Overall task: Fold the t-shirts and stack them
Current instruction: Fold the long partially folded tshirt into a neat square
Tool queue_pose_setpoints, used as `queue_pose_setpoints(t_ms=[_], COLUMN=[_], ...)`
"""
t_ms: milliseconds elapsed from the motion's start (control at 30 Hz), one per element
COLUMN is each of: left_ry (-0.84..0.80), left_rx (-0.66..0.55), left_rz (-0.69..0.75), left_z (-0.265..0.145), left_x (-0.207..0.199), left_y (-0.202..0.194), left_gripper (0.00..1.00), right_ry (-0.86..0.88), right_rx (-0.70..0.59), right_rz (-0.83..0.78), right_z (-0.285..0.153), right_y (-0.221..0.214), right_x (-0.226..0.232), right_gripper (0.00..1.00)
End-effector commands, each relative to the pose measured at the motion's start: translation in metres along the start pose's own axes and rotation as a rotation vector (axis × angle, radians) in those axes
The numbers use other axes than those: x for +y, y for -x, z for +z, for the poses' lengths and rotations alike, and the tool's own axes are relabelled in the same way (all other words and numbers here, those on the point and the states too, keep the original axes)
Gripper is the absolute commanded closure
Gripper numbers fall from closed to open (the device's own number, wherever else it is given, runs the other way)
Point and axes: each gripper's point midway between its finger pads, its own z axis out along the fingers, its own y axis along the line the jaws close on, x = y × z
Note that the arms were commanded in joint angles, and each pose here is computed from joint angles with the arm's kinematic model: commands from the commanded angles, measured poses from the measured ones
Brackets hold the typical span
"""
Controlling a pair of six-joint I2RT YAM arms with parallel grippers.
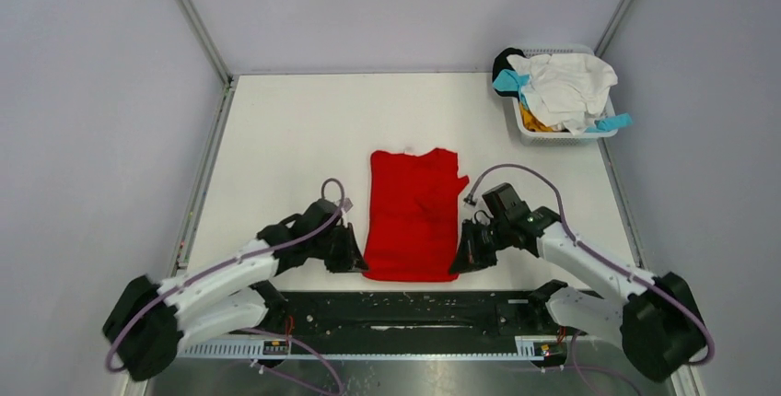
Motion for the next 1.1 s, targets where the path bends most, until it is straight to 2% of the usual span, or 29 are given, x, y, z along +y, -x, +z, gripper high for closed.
queue_pose_setpoints(t_ms=[0,100,267,400,567,867,1067], left_ry=[-0.176,-0.23,-0.124,-0.067,-0.022,0.073,0.127], left_rx=[-0.036,-0.135,-0.269,-0.383,-0.459,-0.434,-0.426], left_rz=[0.048,0.12,0.174,0.146,0.099,0.086,0.095], left_z=[-0.036,-0.061,-0.079,-0.084,-0.088,-0.065,-0.052], left_x=[-0.041,-0.065,-0.077,-0.085,-0.099,-0.097,-0.098], left_y=[-0.008,0.011,0.052,0.097,0.152,0.213,0.251], left_gripper=[1.0,1.0,1.0,1.0,1.0,1.0,1.0], right_ry=[0.112,0.142,0.185,0.191,0.143,0.05,0.009], right_rx=[0.163,0.074,-0.054,-0.154,-0.201,-0.311,-0.335], right_rz=[-0.017,-0.08,-0.11,-0.067,-0.022,0.039,0.084], right_z=[-0.03,-0.044,-0.064,-0.071,-0.076,-0.09,-0.093], right_y=[-0.049,-0.035,0.004,0.044,0.083,0.141,0.168], right_x=[0.023,0.041,0.066,0.065,0.054,0.039,0.022], right_gripper=[1.0,1.0,1.0,1.0,1.0,1.0,1.0])
